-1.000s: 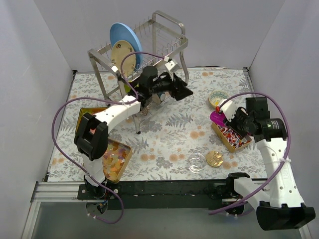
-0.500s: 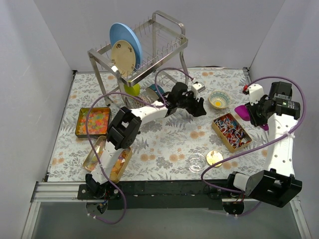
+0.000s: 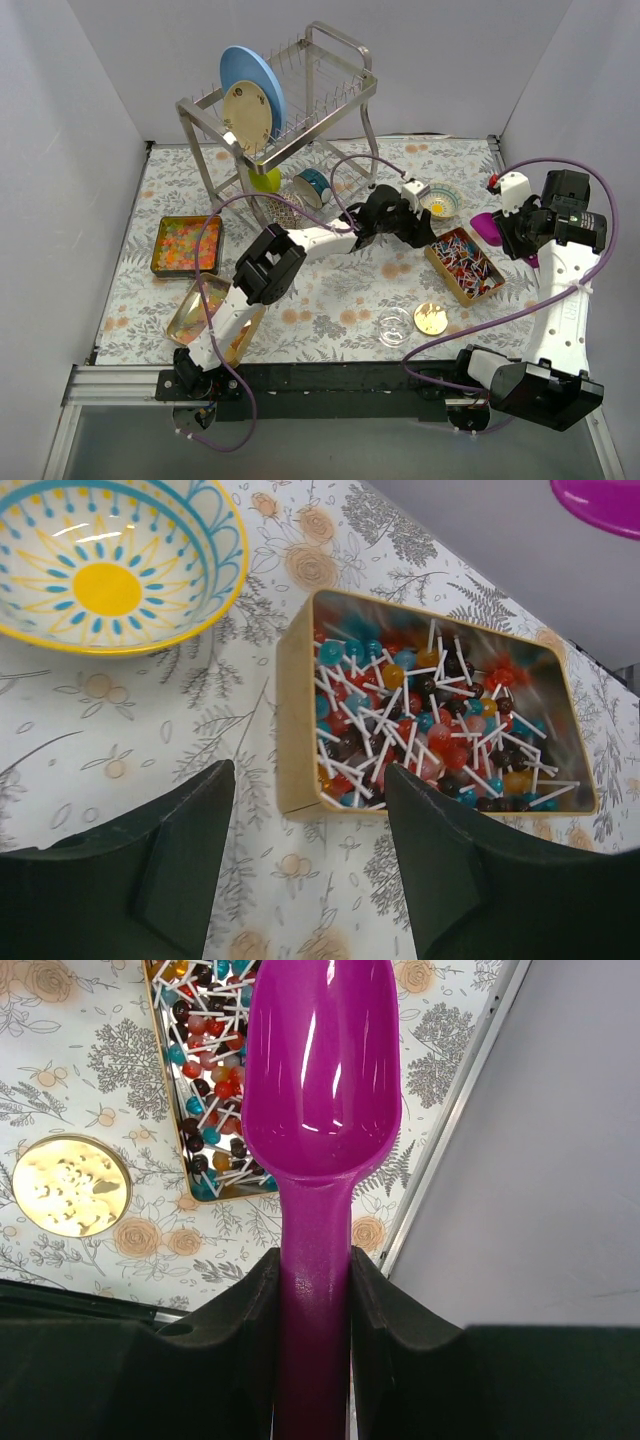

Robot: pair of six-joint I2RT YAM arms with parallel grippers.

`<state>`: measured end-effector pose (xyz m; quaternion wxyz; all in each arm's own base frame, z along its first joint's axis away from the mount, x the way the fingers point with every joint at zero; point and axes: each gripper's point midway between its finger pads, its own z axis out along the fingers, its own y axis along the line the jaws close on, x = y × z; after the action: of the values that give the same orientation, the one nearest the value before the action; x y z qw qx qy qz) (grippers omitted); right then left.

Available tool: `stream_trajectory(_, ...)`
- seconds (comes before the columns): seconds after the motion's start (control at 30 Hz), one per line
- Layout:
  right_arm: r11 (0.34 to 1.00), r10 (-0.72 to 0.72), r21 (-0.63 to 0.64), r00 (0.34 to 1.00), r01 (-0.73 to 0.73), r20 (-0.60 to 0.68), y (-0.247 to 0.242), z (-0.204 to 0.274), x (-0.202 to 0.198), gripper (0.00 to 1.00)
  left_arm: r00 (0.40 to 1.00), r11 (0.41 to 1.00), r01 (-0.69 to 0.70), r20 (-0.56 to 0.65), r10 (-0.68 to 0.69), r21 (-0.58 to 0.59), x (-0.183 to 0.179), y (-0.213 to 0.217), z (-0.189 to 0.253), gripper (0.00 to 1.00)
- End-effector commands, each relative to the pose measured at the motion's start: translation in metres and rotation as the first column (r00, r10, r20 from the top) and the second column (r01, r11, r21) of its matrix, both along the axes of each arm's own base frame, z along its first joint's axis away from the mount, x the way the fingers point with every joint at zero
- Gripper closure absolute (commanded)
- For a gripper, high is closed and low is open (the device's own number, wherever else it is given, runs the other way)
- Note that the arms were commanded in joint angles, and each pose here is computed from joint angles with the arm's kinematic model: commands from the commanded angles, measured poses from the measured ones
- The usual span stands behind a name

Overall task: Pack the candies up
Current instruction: Adjust the storage box at the center of the board.

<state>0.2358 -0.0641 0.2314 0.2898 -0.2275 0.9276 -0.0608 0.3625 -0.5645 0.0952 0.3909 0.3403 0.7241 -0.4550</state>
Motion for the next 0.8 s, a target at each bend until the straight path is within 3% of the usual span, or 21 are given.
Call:
stream_trajectory(0.0, 1.000, -0.005, 0.005, 1.000, 0.005, 0.004, 0.001, 0.002, -0.006, 0.99, 0.997, 0.996, -0.055, 0.047, 0.059, -0.072, 0.002, -0.024, 0.030, 0.39)
stream_trajectory(0.37, 1.000, 0.018, 0.007, 1.000, -0.018, 0.012, 0.004, 0.002, -0.006, 0.99, 0.979, 0.975, -0.195, 0.077, 0.188, 0.103, 0.018, -0.002, -0.021, 0.44)
stream_trajectory(0.77, 0.999, 0.033, 0.036, 0.999, -0.033, 0.014, 0.010, -0.008, -0.006, 0.99, 0.988, 0.964, -0.153, 0.053, 0.145, 0.217, 0.006, 0.023, -0.041, 0.48)
